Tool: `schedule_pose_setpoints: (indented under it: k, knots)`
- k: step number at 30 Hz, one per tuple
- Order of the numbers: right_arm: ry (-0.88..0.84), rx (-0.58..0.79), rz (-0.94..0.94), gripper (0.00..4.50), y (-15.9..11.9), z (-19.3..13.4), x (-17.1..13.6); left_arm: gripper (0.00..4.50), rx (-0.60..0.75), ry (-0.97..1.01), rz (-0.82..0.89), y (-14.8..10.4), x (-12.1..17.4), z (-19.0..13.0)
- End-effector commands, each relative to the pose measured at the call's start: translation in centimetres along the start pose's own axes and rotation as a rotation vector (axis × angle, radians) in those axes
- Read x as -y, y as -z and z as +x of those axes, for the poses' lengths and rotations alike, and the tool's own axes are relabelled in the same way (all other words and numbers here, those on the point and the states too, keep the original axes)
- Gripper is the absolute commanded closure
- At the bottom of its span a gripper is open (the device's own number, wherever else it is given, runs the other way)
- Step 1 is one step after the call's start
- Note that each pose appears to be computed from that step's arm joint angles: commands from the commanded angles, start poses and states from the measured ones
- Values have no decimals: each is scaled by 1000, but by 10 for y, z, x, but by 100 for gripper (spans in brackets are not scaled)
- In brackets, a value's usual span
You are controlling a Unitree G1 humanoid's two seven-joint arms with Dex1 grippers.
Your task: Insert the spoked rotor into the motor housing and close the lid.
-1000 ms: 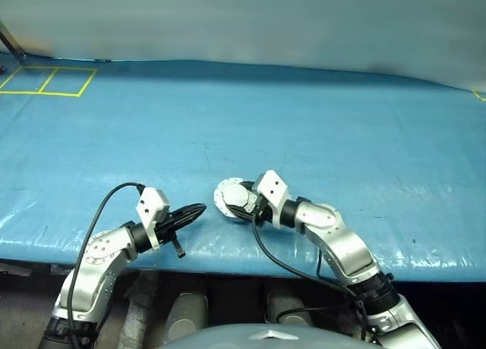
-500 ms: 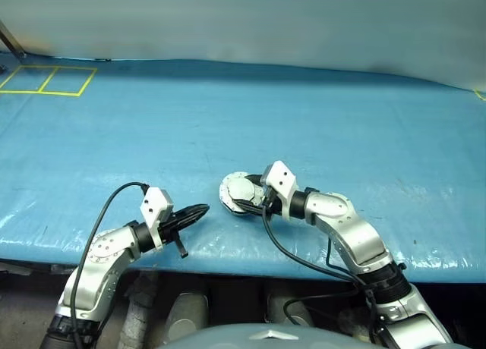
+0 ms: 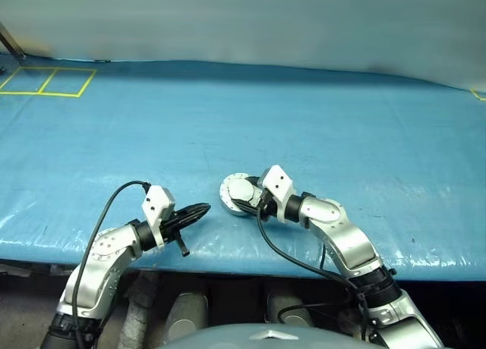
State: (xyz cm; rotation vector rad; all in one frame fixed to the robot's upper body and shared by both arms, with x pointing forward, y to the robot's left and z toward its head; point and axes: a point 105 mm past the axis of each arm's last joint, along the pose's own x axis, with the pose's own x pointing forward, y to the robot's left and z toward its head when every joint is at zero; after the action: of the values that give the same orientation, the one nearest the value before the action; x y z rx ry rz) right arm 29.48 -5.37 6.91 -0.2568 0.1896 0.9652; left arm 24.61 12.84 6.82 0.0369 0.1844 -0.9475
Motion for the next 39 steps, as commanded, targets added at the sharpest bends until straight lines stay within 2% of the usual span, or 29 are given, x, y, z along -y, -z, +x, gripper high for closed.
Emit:
schedule_pose_setpoints:
  k: [1,11,19,25,39]
  knots:
    - [36,-58,-7,147,16,0,2,449,43,29,38,-15,7,4]
    - [54,-217,-19,147,51,-6,3,449,44,27,49,-18,6,9]
    - [-80,-209,39,147,44,-11,-21,449,41,19,59,-16,2,13]
    - [-49,-202,34,147,42,-11,-18,449,92,-55,54,-16,-17,28]
    - [-27,-190,40,147,41,-11,-18,449,50,63,16,5,-7,53]
